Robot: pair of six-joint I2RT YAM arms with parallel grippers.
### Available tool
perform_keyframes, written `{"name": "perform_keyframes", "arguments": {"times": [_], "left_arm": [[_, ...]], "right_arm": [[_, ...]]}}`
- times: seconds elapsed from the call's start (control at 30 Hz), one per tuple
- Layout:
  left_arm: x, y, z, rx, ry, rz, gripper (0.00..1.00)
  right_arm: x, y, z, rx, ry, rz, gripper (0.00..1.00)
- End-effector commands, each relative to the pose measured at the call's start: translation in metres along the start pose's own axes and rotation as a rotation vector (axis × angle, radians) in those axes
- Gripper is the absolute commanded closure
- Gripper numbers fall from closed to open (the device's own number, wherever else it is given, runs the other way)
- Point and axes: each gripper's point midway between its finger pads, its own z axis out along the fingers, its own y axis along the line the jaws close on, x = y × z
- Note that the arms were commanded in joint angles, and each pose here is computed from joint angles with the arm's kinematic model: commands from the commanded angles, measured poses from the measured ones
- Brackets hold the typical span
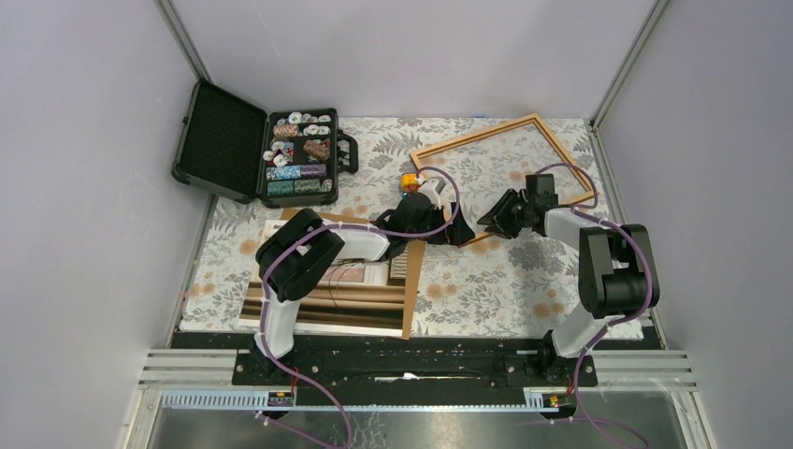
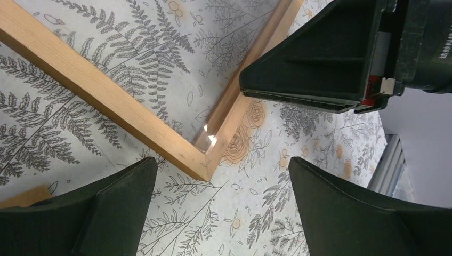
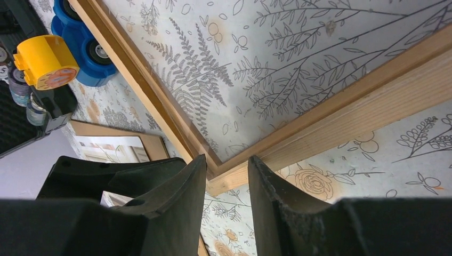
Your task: Put the photo into the frame
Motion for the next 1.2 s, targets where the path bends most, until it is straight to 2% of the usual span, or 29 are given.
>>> {"name": "perform_keyframes", "arguments": {"times": [0.0, 0.27, 0.37, 0.57, 0.73, 0.8, 1.03, 1.17], "left_arm": [[-0.028, -0.033, 0.000, 0.137, -0.072, 0.010, 0.01], [-0.037, -0.039, -0.002, 0.143, -0.097, 0.043, 0.01], [-0.038, -0.027, 0.010, 0.091, -0.076, -0.017, 0.01], [-0.010, 0.002, 0.033, 0.016, 0.030, -0.128, 0.01], [-0.004, 0.026, 0.020, -0.115, 0.000, -0.200, 0.01], [-0.003, 0.028, 0.014, -0.117, -0.015, -0.209, 0.01], [-0.010, -0.013, 0.011, 0.085, -0.014, -0.072, 0.01], [-0.020, -0.029, 0.004, 0.115, -0.038, 0.023, 0.01]], "right_arm": [[0.002, -0.007, 0.012, 0.006, -0.014, 0.000, 0.58], [0.001, -0.024, 0.022, 0.052, -0.049, 0.029, 0.56], [0.000, -0.029, 0.022, 0.071, -0.063, 0.032, 0.56], [-0.002, -0.032, 0.022, 0.091, -0.072, 0.026, 0.55], [-0.008, -0.029, 0.024, 0.108, -0.096, 0.009, 0.54], [-0.009, -0.027, 0.028, 0.120, -0.099, -0.001, 0.53], [-0.008, -0.036, 0.035, 0.191, -0.140, -0.007, 0.52], [-0.007, -0.051, 0.035, 0.255, -0.149, -0.012, 0.51]]}}
